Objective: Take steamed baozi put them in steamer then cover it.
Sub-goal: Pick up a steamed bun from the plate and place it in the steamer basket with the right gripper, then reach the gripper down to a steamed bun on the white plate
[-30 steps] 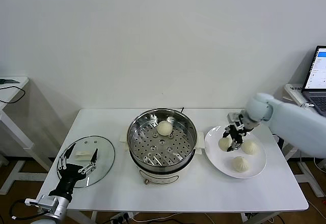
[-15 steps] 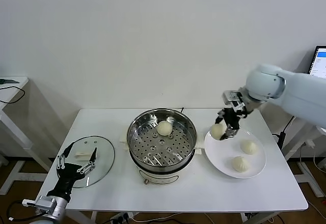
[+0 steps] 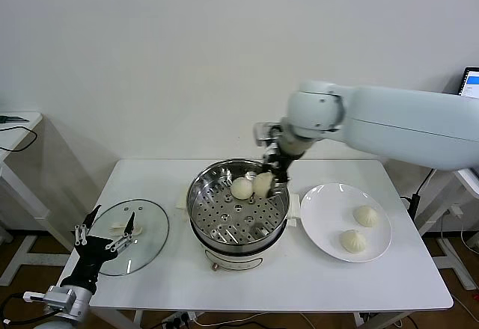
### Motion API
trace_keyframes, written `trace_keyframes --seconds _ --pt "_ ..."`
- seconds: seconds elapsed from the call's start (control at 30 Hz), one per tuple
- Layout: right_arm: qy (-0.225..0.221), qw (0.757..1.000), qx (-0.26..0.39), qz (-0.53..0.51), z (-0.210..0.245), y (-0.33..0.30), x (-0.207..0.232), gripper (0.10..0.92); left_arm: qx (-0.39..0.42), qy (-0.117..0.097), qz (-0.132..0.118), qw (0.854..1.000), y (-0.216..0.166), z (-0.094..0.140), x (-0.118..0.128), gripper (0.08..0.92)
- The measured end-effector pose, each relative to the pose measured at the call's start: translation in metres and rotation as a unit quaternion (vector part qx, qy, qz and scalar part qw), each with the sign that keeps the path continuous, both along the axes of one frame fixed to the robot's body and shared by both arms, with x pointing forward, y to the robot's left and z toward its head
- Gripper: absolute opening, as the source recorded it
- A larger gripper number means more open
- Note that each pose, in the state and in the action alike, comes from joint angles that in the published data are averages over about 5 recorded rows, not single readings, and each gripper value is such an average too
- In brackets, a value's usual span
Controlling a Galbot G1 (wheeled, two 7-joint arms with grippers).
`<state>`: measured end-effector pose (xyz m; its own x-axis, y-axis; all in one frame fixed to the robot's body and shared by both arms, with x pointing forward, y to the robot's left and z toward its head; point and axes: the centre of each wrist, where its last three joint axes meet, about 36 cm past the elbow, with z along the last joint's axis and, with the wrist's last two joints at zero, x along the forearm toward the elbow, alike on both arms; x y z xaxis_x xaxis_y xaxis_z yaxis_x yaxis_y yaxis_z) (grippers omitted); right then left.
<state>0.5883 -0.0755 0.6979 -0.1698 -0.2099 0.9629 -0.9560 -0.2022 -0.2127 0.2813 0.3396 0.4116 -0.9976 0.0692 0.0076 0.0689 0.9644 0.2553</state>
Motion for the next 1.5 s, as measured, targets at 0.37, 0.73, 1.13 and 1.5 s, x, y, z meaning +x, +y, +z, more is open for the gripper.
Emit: trace_keyframes --seconds 0.37,0.73,1.13,1.5 --pt "0.012 1.000 -0.016 0.021 -0.036 0.073 0.007 0.668 0.002 0.001 0.006 1.000 0.005 0.000 0.000 0.823" --pt "0.019 0.999 -0.024 0.017 -0.080 0.109 0.024 0.670 0.002 0.001 0.013 1.000 0.011 0.001 -0.003 0.823" --pt "0.026 1.000 -0.010 0.004 -0.090 0.109 0.031 0.820 -0.002 0.004 0.012 1.000 0.009 -0.002 -0.003 0.823" --pt "0.030 0.999 0.004 -0.014 -0.020 0.004 0.031 0.823 -0.002 0.003 0.007 1.000 0.006 0.000 -0.003 0.823"
